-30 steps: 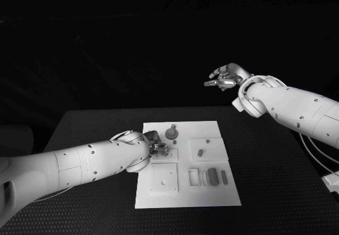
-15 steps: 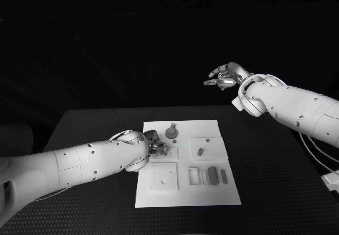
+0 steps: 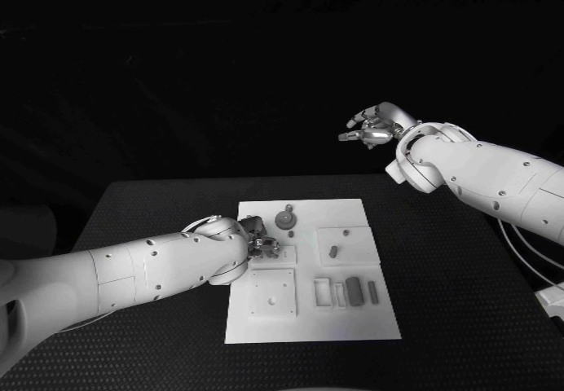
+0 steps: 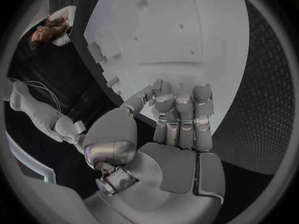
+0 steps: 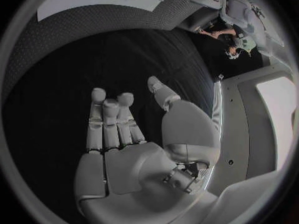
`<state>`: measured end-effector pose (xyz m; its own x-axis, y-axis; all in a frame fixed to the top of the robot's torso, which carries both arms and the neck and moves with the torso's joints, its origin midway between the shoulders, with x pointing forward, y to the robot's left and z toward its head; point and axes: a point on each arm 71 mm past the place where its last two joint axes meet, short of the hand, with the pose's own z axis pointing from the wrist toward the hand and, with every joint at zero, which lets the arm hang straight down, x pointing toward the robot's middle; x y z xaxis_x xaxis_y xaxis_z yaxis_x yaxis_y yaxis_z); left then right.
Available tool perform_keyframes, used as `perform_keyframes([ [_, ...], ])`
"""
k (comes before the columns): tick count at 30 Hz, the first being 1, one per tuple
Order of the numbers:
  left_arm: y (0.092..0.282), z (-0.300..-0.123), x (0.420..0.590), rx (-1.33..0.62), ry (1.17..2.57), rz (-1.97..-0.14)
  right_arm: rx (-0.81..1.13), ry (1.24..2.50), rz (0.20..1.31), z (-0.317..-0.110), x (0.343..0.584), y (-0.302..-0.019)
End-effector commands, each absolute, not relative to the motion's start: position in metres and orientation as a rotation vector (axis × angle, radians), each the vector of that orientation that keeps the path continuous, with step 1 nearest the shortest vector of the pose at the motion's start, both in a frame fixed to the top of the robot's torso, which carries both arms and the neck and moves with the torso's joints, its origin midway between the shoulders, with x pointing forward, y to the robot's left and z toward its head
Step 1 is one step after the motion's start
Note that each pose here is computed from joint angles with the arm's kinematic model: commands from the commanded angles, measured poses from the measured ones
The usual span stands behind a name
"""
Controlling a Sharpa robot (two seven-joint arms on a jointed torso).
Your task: Assemble the parts on the task board
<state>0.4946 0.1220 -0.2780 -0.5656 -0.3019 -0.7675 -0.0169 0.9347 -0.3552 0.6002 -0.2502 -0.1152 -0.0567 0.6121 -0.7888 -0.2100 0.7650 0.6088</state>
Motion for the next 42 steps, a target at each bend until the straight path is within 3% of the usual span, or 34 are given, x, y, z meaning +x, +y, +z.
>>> perform_keyframes([
  [1, 0.1187, -0.2793, 0.4920, -0.165, 2.165, -0.385, 0.332, 1.496, 0.700, -0.1154, 0.6000, -0.2478],
  [42, 0.1199, -0.2762, 0.4940, -0.195, 2.102, -0.404, 0.328, 1.499, 0.704, -0.1156, 0.6001, -0.2472],
])
